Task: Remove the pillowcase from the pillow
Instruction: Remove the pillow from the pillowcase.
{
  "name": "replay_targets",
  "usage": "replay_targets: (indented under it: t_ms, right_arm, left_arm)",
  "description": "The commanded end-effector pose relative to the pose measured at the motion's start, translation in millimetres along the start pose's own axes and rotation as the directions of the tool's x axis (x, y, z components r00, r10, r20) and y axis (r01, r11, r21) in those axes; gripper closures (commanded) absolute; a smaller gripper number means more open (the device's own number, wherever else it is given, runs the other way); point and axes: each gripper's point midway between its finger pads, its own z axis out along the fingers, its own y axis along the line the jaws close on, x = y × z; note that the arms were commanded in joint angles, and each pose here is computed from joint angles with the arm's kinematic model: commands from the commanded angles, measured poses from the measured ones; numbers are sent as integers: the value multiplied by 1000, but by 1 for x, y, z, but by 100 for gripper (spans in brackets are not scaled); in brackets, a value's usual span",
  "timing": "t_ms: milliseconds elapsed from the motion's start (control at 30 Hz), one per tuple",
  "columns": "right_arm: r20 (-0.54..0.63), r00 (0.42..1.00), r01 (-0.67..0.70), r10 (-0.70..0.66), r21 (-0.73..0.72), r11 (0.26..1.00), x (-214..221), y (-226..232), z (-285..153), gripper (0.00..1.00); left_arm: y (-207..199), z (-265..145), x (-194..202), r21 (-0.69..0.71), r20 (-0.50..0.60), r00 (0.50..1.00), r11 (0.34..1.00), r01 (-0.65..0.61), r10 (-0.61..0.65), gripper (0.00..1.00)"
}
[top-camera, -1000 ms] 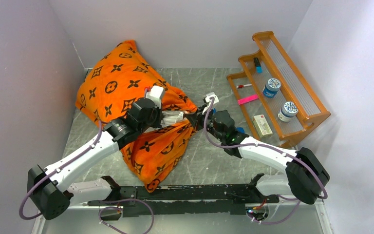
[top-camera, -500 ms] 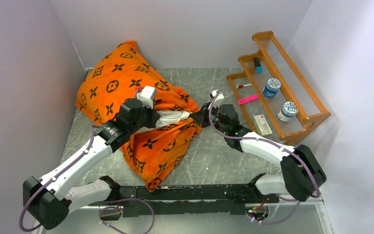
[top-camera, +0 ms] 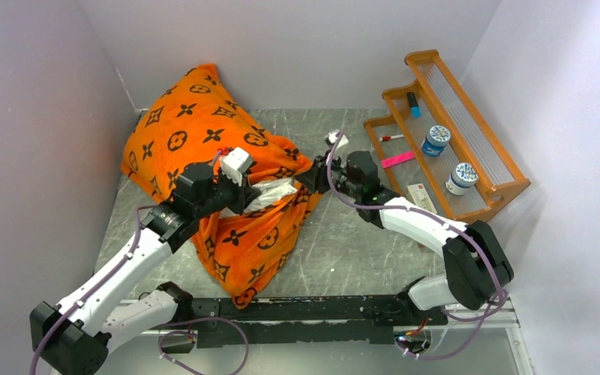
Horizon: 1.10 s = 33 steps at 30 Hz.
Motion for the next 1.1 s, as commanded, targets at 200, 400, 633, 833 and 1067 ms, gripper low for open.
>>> replay_targets:
  t_ms: [200,400,633,833,1067]
  right_arm:
    - [135,979,147,-156,70,987,-65,-11,15,51]
    - [151,975,152,-161,66,986,-85,-7,30,44]
    - [69,985,153,-156,43,987,-92,-4,69,40]
    - [-64,991,125,-116,159,979,-55,-42,97,40]
    - [-215,974,128,-71,264,956,-6,-85,108,38]
  left_arm:
    - [-32,-13,23,219,-63,996,974,-50,66,95]
    - [-45,-16,25,294,-62,995,954,-54,76,95]
    - [-60,-26,18,369,-13,996,926,-77,89,95]
    - [-69,-40,6,404,67,992,906,-124,106,95]
    - [-89,-59,-5,484,166,978,853,-193,127,95]
